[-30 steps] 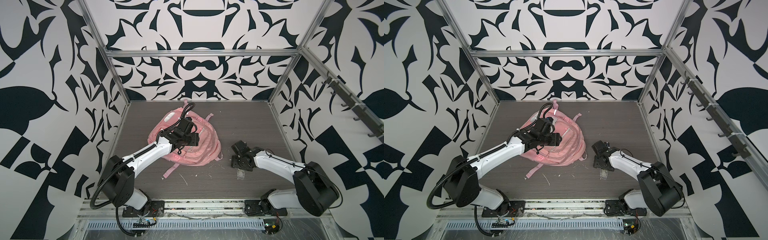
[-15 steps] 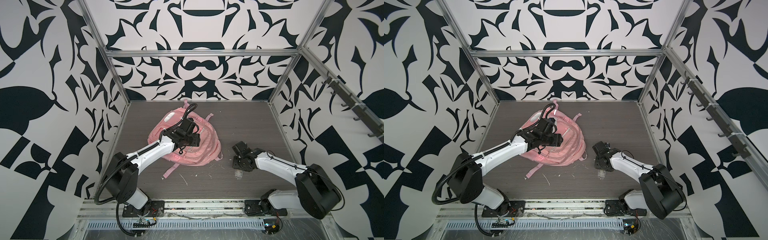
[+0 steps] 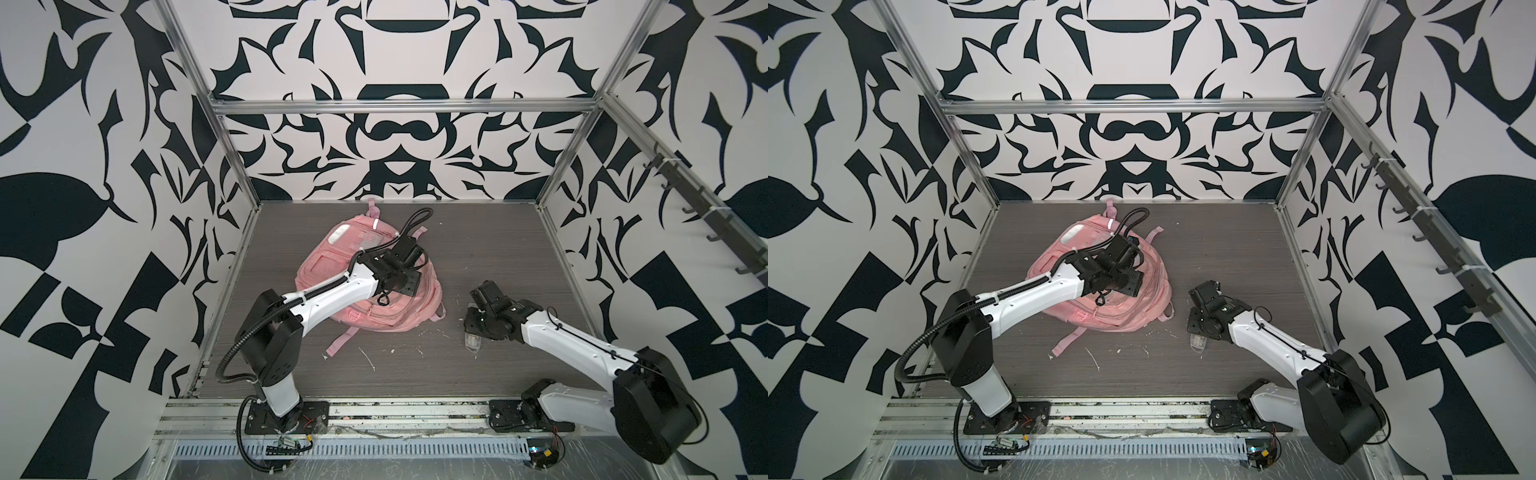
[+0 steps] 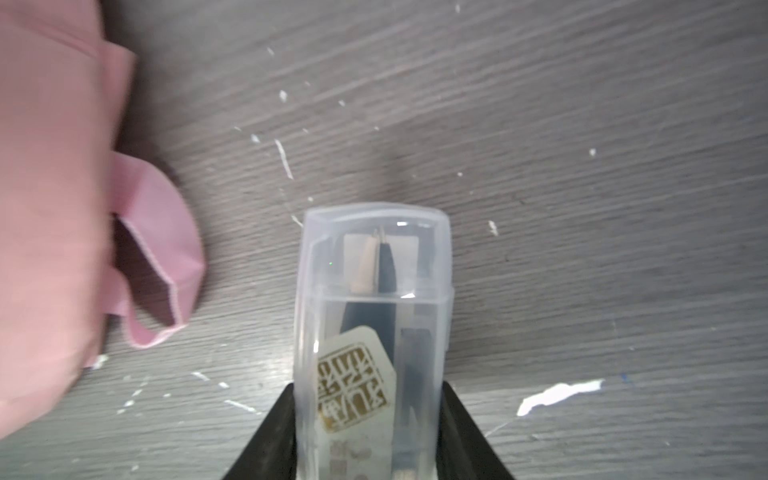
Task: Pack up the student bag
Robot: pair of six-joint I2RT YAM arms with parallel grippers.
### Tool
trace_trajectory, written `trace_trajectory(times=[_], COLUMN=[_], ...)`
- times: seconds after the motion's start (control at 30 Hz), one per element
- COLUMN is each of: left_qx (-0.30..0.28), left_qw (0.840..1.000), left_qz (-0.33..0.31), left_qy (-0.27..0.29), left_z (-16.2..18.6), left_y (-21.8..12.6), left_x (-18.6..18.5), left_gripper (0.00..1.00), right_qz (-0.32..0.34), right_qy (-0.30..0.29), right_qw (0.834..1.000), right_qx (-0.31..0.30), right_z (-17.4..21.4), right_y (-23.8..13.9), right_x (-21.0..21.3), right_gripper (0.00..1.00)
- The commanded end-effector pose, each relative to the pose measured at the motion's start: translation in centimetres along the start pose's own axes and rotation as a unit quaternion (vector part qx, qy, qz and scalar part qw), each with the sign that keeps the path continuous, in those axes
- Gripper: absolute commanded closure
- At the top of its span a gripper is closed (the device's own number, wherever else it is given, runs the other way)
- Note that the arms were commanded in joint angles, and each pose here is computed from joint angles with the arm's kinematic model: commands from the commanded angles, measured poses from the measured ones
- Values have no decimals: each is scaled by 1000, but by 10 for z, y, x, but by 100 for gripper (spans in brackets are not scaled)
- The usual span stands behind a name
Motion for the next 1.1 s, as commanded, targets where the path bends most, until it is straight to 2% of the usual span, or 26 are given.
trace_trajectory(times=[0.0, 0.2, 0.27, 0.43, 0.63, 0.93, 1.07], left_qx=[55, 91, 100, 99, 56, -16, -34], left_qw=[995, 990, 987, 987, 992, 997, 999], left_qz=[-54, -84, -97, -101, -89, -65, -15], left_qy=[56, 74, 81, 79, 64, 22, -25], left_z=[14, 22, 23, 23, 9, -15, -19], left_y=[6, 19, 22, 18, -4, -43, -50], left_x=[4, 6, 9, 11, 11, 18, 29], left_gripper=[35, 36, 39, 71, 100, 100, 100], right_qz=[-63, -110, -120, -133, -163, -248, -278], right_qy=[16, 22, 22, 22, 27, 36, 35], right_qw=[998, 993, 992, 990, 986, 968, 960], right_qx=[-27, -33, -33, -34, -20, -3, 4], right_z=[-17, -26, -28, -31, -31, -41, -46], right_y=[-21, -32, -34, -34, -31, -39, -41], right_x=[29, 50, 55, 62, 75, 122, 145], right_gripper=[76, 77, 77, 78, 79, 79, 80])
Point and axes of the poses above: each gripper's point midway between its finger pads, its own y axis out along the fingers, its own x axis along the line the jaws close on, z = x × y, the point moved 4 cm from there along -y, back along the fingers, and after that the axes turned 13 degrees about y, right-handed, at the moved point
